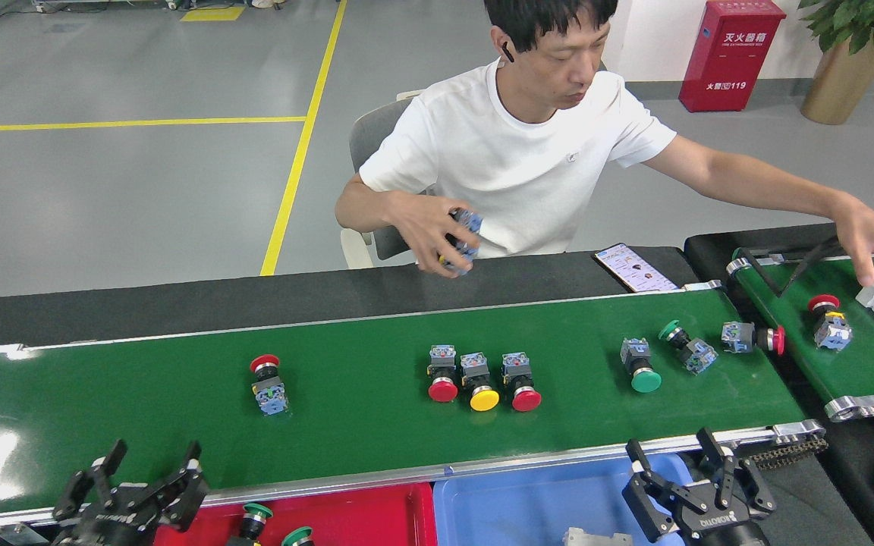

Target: Pick switch part from conveyor to tray

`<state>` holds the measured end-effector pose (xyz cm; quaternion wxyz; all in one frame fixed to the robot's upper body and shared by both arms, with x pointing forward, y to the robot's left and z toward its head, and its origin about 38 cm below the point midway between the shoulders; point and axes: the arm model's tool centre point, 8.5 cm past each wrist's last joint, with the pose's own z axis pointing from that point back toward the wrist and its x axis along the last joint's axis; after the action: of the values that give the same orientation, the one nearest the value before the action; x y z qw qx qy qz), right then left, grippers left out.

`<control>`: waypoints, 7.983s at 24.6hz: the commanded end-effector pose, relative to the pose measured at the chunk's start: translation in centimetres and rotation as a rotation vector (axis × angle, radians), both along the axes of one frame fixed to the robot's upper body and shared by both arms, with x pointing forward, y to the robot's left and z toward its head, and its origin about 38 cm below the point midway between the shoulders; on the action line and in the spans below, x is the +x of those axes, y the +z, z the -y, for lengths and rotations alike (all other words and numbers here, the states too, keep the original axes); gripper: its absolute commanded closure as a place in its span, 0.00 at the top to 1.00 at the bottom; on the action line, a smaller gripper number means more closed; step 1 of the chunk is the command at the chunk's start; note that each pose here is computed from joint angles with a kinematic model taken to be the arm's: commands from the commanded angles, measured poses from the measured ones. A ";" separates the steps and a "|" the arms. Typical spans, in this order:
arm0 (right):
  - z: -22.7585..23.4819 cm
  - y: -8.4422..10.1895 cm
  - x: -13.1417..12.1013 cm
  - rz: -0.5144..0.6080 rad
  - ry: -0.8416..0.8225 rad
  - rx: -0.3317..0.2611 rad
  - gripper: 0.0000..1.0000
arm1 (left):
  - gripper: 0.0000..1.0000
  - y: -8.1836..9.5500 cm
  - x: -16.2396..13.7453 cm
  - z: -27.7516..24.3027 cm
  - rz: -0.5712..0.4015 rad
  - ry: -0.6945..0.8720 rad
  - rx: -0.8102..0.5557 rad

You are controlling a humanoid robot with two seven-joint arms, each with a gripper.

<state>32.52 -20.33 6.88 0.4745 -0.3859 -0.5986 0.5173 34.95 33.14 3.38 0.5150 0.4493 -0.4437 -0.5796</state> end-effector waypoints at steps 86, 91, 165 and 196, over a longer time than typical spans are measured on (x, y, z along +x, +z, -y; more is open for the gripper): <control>-18.5 -1.3 11.3 -0.166 0.219 -0.149 0.16 | 1.00 -0.3 -4.6 -0.6 0.035 -0.030 0.048; -18.5 -0.9 11.3 -0.150 0.230 -0.141 0.04 | 1.00 -0.3 -1.1 -0.8 0.037 -0.010 0.055; -17.3 2.2 13.3 -0.123 0.115 -0.141 0.12 | 1.00 -0.2 -16.6 -8.2 0.008 0.163 -0.068; -3.5 2.5 2.7 -0.056 0.217 -0.021 0.97 | 0.06 0.4 5.3 -10.4 0.016 0.046 0.085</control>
<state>34.00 -15.74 8.73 0.3985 -0.2799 -0.6333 0.6015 39.60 43.27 2.52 0.5215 0.4785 -0.3994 -0.5828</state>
